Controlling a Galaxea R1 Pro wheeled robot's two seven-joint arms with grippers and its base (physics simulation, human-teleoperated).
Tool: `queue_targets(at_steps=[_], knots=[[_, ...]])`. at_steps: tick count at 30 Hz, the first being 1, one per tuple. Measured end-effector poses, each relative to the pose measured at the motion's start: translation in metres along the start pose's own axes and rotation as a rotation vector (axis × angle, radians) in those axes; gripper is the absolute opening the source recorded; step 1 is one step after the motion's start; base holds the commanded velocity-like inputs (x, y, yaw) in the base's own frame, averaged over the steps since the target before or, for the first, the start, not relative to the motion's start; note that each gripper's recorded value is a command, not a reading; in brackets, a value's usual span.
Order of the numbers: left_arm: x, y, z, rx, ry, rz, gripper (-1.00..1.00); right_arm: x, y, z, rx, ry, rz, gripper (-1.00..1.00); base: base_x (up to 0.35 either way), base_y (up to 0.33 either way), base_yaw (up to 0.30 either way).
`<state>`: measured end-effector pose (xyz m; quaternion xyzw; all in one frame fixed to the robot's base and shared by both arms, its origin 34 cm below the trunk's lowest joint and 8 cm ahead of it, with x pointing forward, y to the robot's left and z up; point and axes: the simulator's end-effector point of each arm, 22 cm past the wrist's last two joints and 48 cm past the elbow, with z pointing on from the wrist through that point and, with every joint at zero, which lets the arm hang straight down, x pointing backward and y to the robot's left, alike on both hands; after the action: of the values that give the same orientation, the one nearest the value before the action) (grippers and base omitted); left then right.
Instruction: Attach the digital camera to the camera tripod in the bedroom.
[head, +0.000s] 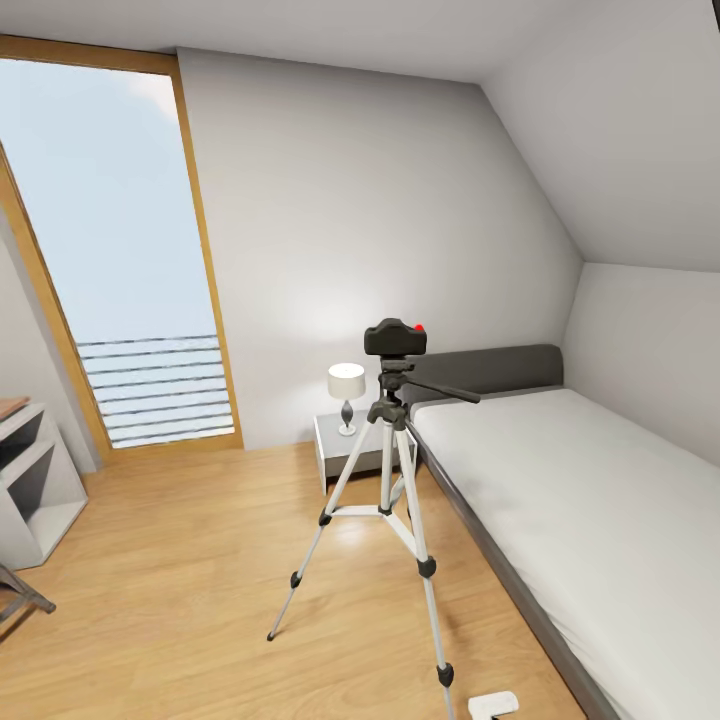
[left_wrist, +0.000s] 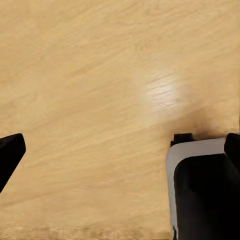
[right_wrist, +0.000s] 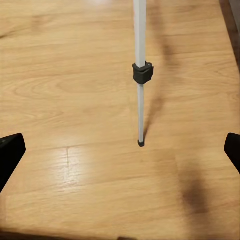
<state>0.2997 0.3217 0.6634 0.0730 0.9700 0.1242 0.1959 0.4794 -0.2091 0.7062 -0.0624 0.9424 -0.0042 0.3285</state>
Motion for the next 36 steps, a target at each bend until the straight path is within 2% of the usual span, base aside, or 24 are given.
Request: queue_targets(at_steps=[2,5,10,15,17,19,22,26,36], knots=[[0.035,-0.003,-0.006,-0.014,0.046,-0.03,1.0,0.0,0.0,0.0,0.0,0.0,0.0,1.0,0.0,0.0,0.0],[0.102,0.006,-0.018,-0.08,0.132,-0.09,1.0,0.0,0.0,0.0,0.0,0.0,0.0,1.0,0.0,0.0,0.0],[0.181,0.021,-0.044,-0.194,0.227,-0.14,1.0,0.0,0.0,0.0,0.0,0.0,0.0,1.0,0.0,0.0,0.0],[0.208,0.013,-0.059,-0.225,0.272,-0.187,1.0,0.0,0.0,0.0,0.0,0.0,0.0,1.0,0.0,0.0,0.0],[0.215,0.014,-0.062,-0.256,0.296,-0.259,1.0,0.0,0.0,0.0,0.0,0.0,0.0,1.0,0.0,0.0,0.0],[0.222,0.018,-0.065,-0.302,0.325,-0.362,1.0,0.0,0.0,0.0,0.0,-0.001,0.0,1.0,0.0,0.0,0.0],[0.228,0.023,-0.067,-0.345,0.35,-0.455,1.0,0.0,0.0,0.0,0.0,0.0,0.0,1.0,0.0,0.0,0.0],[0.231,0.03,-0.068,-0.373,0.359,-0.492,1.0,0.0,0.0,0.0,0.0,0.0,0.0,1.0,0.0,0.0,0.0],[0.232,0.037,-0.068,-0.391,0.36,-0.498,1.0,0.0,0.0,0.0,0.0,0.0,0.0,1.0,0.0,0.0,0.0]])
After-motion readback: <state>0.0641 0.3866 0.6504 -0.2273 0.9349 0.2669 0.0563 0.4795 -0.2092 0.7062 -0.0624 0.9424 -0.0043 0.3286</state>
